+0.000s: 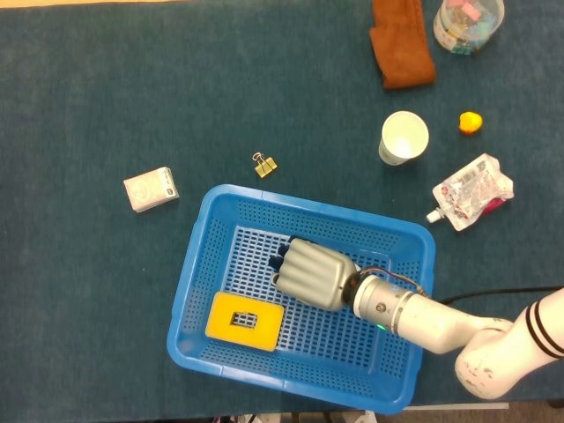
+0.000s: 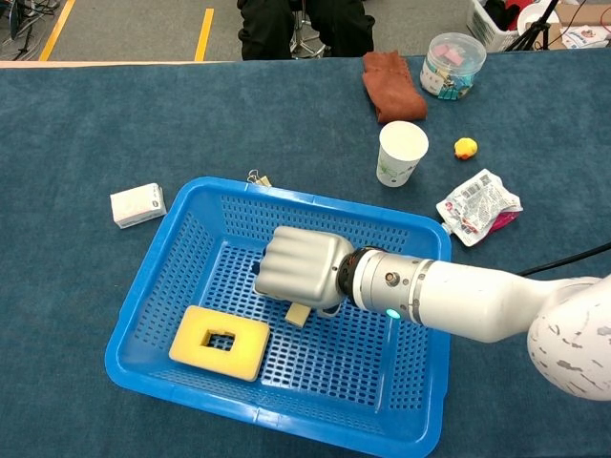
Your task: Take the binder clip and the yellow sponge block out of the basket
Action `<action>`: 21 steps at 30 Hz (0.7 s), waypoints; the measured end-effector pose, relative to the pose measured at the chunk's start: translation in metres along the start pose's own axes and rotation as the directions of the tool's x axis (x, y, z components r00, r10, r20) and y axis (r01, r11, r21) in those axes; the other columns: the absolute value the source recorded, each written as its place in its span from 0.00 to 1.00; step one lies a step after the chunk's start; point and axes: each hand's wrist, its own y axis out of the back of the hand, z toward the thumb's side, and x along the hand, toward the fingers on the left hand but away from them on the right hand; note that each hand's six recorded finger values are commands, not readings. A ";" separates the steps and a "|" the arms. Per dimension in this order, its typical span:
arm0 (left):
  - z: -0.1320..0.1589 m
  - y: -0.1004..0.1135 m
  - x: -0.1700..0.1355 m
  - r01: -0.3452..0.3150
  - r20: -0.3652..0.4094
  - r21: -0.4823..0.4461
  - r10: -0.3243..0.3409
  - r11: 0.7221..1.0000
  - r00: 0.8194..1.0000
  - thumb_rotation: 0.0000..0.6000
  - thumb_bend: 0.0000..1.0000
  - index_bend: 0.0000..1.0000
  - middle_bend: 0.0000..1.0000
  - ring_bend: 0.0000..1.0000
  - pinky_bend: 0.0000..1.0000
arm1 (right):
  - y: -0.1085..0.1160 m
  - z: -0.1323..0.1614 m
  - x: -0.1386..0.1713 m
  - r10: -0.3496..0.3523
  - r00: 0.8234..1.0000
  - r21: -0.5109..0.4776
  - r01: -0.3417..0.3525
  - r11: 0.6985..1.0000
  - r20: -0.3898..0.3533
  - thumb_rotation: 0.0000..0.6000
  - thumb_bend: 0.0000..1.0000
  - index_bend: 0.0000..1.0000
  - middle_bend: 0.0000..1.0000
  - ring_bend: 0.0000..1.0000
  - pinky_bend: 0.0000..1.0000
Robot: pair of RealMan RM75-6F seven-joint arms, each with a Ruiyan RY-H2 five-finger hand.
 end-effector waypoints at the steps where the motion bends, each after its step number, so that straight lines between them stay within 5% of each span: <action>1: 0.000 0.000 0.000 0.001 0.000 -0.001 -0.001 1.000 1.000 1.00 0.17 0.28 0.20 0.13 0.12 | 0.000 0.000 0.000 0.001 1.000 0.002 -0.001 1.000 0.001 1.00 0.15 0.45 0.33 0.35 0.50; 21: -0.001 -0.001 0.001 0.010 0.001 -0.005 -0.010 1.000 1.000 1.00 0.17 0.28 0.20 0.13 0.12 | -0.001 0.002 0.000 0.000 1.000 0.032 0.000 0.999 -0.001 1.00 0.21 0.49 0.33 0.35 0.50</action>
